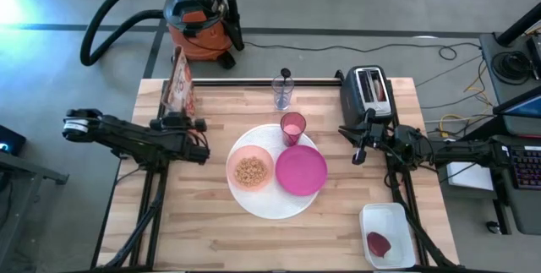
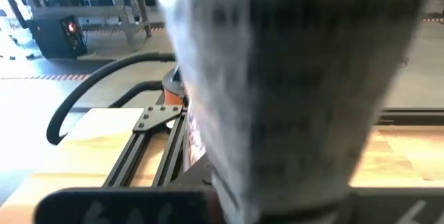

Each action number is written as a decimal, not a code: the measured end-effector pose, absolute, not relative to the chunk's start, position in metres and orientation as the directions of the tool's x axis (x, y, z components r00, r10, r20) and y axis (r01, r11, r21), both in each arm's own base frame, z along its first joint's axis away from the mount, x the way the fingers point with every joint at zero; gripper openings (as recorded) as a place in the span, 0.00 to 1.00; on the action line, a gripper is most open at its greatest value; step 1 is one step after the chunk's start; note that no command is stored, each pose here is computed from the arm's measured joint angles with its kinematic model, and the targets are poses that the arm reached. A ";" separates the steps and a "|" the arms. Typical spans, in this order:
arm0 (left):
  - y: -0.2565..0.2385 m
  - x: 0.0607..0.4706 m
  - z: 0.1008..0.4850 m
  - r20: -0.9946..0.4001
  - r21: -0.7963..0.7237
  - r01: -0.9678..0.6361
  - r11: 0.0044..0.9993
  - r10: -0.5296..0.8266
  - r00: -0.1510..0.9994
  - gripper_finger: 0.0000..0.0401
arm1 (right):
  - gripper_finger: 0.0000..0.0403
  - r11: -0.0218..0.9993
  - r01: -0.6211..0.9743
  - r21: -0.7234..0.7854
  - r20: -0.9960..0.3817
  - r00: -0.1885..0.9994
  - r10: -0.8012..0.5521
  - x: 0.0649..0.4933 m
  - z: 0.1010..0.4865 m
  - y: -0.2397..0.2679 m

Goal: Arrange a breakfast setting
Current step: Pour the cereal from the cereal box into the orange bowl

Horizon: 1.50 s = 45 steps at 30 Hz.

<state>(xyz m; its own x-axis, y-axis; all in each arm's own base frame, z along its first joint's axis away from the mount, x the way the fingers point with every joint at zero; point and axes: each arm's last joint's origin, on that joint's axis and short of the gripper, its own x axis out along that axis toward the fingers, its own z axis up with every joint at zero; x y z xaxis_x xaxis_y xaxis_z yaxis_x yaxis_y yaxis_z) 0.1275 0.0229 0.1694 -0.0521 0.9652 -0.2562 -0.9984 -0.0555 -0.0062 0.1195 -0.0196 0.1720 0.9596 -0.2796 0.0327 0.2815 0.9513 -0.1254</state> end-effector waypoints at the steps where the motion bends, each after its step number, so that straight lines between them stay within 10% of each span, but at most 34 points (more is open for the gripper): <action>1: 0.023 0.127 0.170 -0.262 -0.006 -0.998 -0.056 0.964 -0.053 0.11 | 0.11 0.951 0.281 -0.125 0.033 0.960 -0.280 0.120 0.172 -0.020; 13: 0.022 0.123 0.173 -0.320 -0.048 -0.996 -0.070 0.946 -0.051 0.38 | 0.11 0.951 0.281 -0.125 0.033 0.960 -0.280 0.120 0.172 -0.020; 45: 0.009 0.134 0.240 -0.614 0.005 -0.998 -0.066 0.788 -0.056 0.39 | 0.11 0.951 0.281 -0.125 0.033 0.960 -0.279 0.120 0.172 -0.020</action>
